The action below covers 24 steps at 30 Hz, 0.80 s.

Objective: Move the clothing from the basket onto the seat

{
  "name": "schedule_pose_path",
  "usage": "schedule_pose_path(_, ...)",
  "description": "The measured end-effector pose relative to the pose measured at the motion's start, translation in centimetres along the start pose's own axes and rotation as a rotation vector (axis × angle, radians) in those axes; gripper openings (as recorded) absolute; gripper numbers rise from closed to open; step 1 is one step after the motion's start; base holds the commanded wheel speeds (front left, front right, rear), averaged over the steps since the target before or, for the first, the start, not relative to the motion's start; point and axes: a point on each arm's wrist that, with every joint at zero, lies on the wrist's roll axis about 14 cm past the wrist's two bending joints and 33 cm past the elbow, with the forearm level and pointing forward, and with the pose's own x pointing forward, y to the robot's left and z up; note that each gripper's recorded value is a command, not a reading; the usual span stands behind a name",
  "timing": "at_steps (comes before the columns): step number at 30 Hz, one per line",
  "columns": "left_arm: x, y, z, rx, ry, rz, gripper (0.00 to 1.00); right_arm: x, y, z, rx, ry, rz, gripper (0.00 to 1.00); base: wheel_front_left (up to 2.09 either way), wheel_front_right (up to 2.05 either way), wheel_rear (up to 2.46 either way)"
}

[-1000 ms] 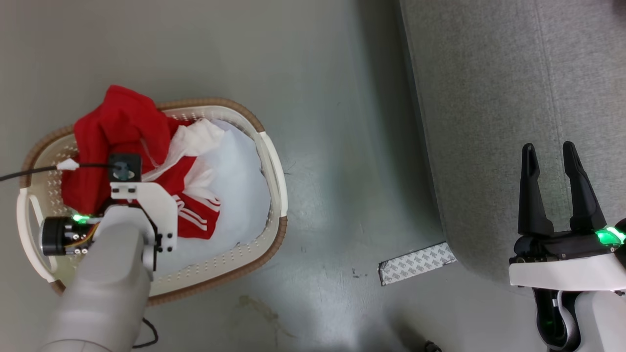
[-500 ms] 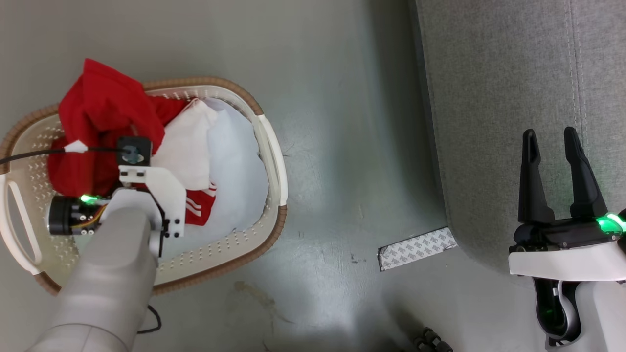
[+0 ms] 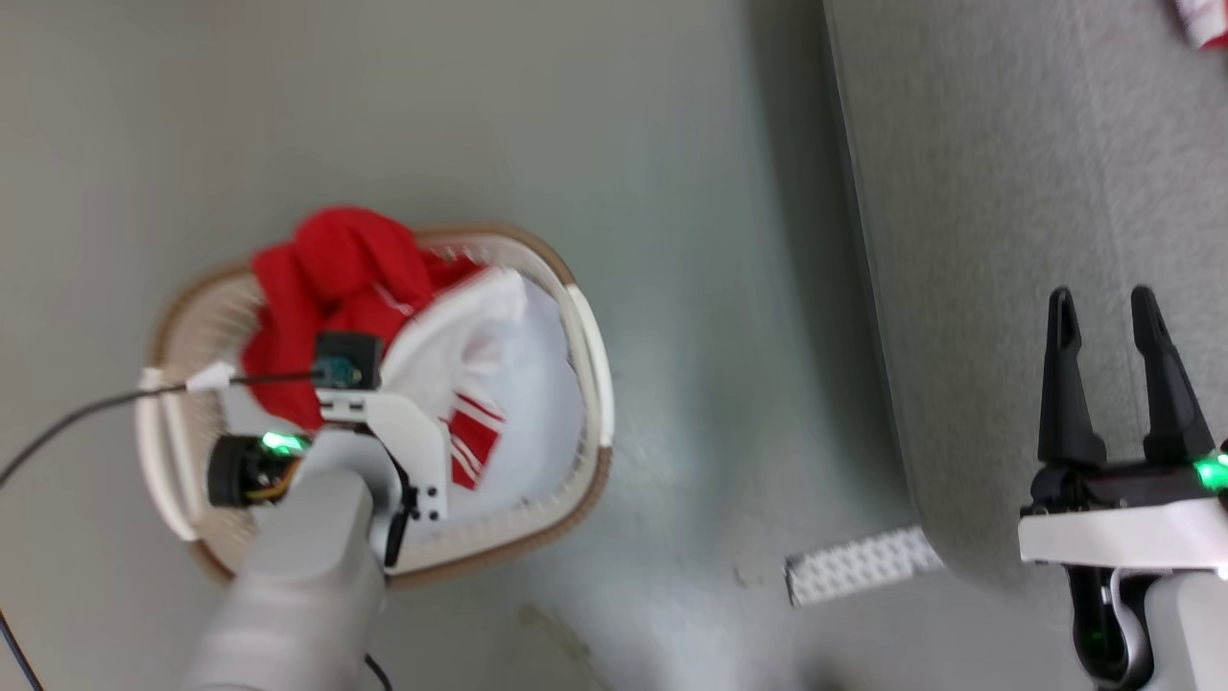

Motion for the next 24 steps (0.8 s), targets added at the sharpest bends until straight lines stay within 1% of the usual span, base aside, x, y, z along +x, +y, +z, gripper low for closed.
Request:
schedule_pose_path(7, -6.0, 0.6, 4.8, -0.056, -0.196, 0.013, 0.00, -2.6, 0.9, 2.8, 0.023, -0.057, 0.026, 1.00, 0.00, 0.00, 0.00)
schedule_pose_path(12, -11.1, 1.5, 8.8, -0.106, -0.370, 0.034, 0.00, -5.1, 1.4, 4.4, 0.041, -0.093, 0.044, 1.00, 0.00, 0.00, 0.00)
schedule_pose_path(19, -18.8, 2.0, 13.5, -0.138, -0.619, 0.058, 0.00, -7.7, 2.7, 7.1, 0.037, -0.170, 0.100, 1.00, 0.00, 0.00, 0.00)
schedule_pose_path(24, -24.4, 2.2, 15.3, -0.140, -0.784, 0.077, 0.00, -9.5, 3.2, 9.0, 0.029, -0.231, 0.131, 1.00, 0.00, 0.00, 0.00)
